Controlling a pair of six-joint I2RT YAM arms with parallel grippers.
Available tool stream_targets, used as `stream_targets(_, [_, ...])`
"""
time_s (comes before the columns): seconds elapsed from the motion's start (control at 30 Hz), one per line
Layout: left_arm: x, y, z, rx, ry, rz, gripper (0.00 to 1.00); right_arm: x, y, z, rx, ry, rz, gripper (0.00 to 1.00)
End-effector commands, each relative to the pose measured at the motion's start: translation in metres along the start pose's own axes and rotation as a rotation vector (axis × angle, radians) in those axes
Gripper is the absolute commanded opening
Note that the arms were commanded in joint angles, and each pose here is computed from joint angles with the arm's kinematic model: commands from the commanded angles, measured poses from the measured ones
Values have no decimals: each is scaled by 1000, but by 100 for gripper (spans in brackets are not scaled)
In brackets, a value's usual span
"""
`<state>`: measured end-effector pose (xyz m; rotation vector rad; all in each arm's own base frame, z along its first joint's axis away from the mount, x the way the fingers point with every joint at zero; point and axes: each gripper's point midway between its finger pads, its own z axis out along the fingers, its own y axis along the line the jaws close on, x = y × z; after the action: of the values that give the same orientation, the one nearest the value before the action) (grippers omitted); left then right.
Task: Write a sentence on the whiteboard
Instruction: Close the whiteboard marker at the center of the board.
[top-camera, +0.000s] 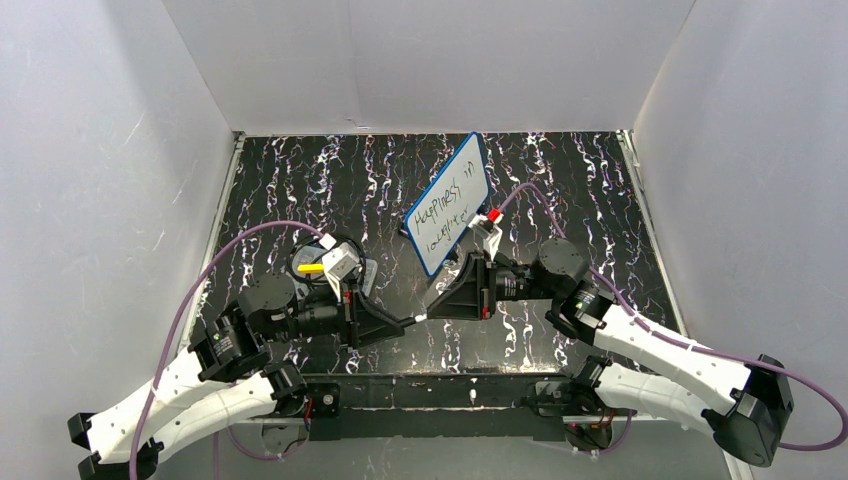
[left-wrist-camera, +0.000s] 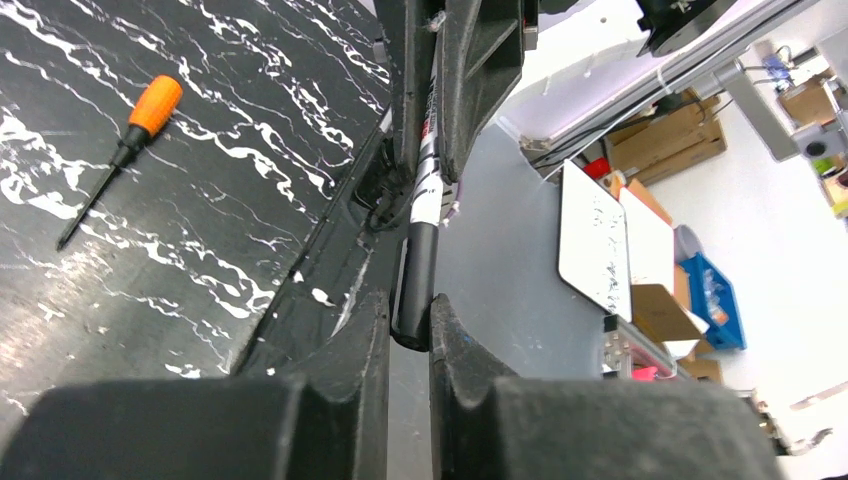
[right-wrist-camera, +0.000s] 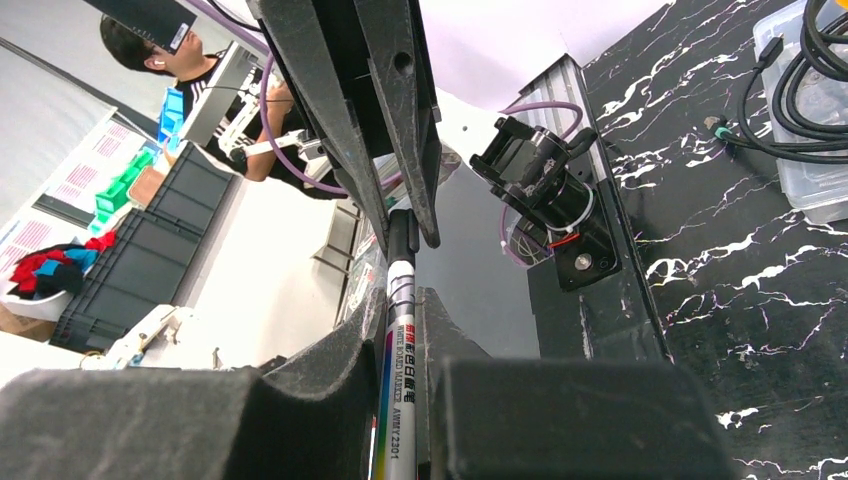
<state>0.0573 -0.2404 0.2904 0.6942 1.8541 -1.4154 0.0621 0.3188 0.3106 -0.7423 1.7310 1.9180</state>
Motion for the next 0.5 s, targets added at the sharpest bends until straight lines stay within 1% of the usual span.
stream_targets(0.0, [-2,-10,4,59,10,14,0,-10,7,2,-8,-20,-50,1])
stream_targets(0.17, [-3,-11,8,76,4,17,0,-7,1,3,13,1,-50,1])
stream_targets(0.47, [3,-4,18,68,50,32,0,-1,-7,7,23,20,-35,1])
